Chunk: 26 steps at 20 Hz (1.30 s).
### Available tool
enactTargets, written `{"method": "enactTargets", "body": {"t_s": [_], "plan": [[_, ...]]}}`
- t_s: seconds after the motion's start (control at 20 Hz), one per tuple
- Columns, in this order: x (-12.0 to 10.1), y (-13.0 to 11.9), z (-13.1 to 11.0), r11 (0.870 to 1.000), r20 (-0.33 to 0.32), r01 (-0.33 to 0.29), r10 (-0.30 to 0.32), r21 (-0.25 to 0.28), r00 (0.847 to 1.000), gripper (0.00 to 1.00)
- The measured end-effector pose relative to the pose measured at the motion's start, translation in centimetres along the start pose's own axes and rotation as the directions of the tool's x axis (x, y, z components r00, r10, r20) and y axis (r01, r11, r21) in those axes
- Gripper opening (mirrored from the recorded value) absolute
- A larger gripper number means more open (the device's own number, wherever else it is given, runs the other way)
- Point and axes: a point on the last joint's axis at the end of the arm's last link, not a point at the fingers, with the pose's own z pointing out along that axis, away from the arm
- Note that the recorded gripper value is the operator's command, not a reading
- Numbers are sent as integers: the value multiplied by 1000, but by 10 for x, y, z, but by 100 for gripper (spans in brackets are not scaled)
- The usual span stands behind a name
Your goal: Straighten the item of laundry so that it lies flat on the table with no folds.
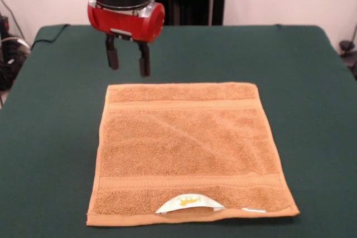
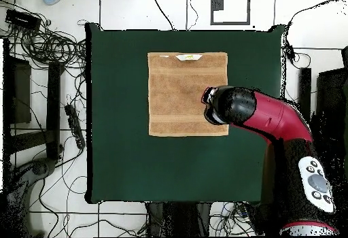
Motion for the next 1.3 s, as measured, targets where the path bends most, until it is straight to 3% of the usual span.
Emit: {"method": "enactTargets", "body": {"t_s": [0.85, 1.1, 1.3], "plan": [[2, 0, 1, 1000, -15, 3, -3, 3, 1000, 100], [8, -3, -19, 1000, -88, 0, 1, 12, 996, 100], [12, -19, -60, 1000, -198, -6, 12, 29, 980, 100]]}}
